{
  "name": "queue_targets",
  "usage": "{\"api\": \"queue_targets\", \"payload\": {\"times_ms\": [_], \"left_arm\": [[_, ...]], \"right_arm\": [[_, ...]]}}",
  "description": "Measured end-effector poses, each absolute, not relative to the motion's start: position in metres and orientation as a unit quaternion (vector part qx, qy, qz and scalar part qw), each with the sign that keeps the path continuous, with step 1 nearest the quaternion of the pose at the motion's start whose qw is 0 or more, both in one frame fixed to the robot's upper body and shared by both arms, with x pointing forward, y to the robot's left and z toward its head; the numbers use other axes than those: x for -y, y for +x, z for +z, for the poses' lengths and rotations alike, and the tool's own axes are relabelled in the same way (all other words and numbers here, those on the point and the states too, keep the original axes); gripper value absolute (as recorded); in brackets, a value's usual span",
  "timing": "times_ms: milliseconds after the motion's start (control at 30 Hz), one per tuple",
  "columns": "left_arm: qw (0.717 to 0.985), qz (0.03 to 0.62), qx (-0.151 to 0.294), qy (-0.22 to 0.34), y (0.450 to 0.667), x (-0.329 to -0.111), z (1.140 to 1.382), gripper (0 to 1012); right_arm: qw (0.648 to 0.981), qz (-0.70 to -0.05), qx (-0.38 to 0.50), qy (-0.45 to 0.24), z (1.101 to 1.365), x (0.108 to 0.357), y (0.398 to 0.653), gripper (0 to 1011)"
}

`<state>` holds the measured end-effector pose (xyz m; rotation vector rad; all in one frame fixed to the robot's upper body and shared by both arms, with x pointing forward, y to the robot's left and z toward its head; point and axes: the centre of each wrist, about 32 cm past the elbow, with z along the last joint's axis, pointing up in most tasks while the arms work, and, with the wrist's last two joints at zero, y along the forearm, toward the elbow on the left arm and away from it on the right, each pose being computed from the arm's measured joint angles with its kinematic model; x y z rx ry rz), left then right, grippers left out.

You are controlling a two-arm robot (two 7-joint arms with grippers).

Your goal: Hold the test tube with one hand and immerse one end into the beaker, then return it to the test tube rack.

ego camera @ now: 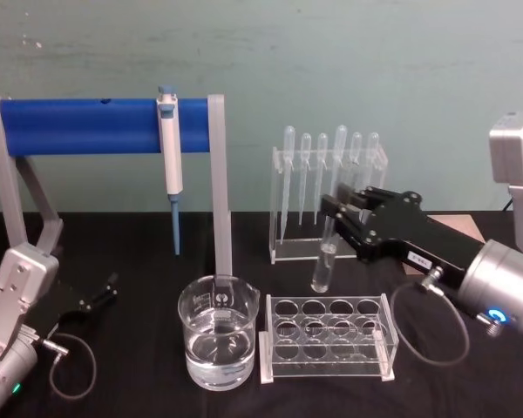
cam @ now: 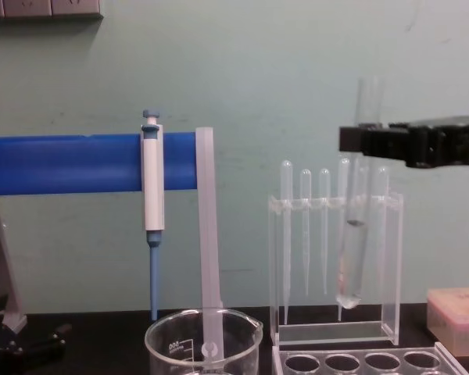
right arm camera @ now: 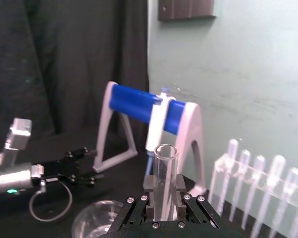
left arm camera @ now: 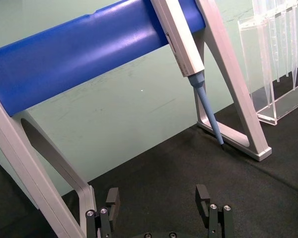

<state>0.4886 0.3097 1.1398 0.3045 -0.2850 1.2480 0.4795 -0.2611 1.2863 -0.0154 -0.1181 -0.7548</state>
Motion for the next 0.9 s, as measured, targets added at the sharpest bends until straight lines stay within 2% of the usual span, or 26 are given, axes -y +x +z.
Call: {"api": "queue_targets", "payload": {"times_ms": [233,567,900], "left_arm": [[0.791,0.58,0.132,0.141,0.489,-0.31,1.14,1000],[0.791,0.58,0.132,0.141,0.489,-0.31,1.14,1000],[0.791,0.58,0.132,0.141,0.489,-0.31,1.14,1000]], "right_arm": [[0.938,-0.34,0.073,-0.006,1.299,0.236,0.48,227],[0.948,-0.307,0.083,0.0,1.299,0.196,0.484,227],[0.95,-0.299,0.09,0.003,1.289,0.179,0.487,227]]}}
